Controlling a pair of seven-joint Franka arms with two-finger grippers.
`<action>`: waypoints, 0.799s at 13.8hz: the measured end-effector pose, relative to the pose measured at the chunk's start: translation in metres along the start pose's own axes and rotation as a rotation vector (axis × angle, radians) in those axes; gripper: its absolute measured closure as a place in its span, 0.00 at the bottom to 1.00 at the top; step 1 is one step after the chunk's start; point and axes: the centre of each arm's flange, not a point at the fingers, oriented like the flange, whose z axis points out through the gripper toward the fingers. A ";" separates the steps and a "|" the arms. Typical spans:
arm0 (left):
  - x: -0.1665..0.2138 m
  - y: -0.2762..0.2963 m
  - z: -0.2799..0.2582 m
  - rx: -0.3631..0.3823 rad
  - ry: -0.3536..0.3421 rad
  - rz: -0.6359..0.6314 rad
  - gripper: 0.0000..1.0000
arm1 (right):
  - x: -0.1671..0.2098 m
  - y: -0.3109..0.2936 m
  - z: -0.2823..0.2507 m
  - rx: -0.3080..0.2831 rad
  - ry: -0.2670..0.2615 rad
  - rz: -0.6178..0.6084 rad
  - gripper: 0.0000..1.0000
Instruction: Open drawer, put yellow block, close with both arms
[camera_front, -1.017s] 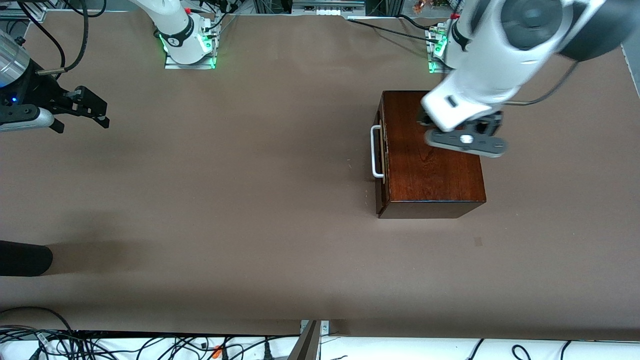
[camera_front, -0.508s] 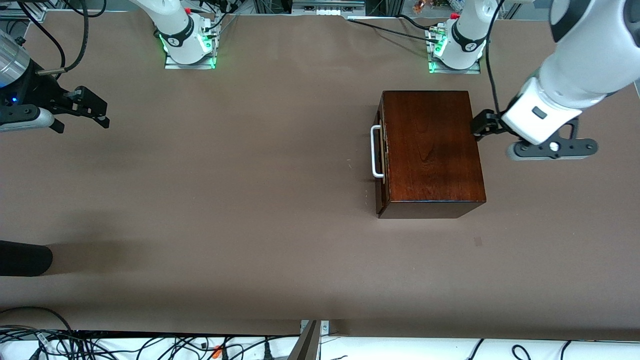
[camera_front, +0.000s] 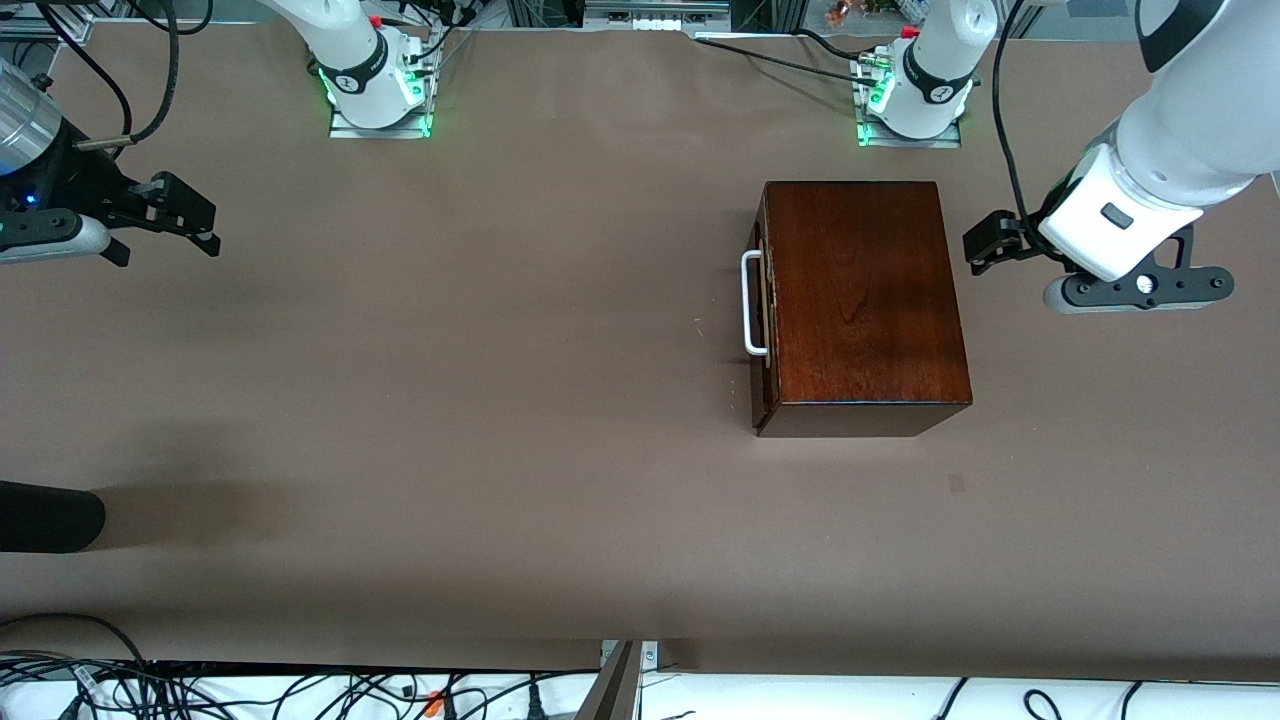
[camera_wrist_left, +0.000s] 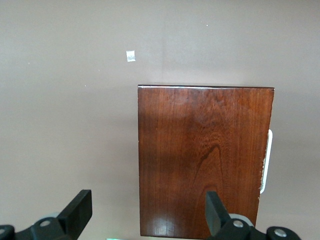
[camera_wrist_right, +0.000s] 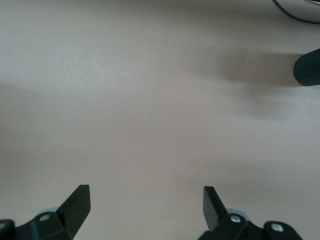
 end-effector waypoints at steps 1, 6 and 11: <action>0.003 -0.012 0.000 -0.003 -0.001 0.013 0.00 | 0.000 0.000 0.000 0.000 0.000 0.000 0.00; 0.008 -0.058 -0.002 -0.013 -0.002 0.061 0.00 | 0.000 0.000 0.000 0.000 0.000 -0.001 0.00; 0.011 -0.074 -0.002 -0.019 0.016 0.111 0.00 | 0.000 0.000 0.000 0.000 0.000 -0.001 0.00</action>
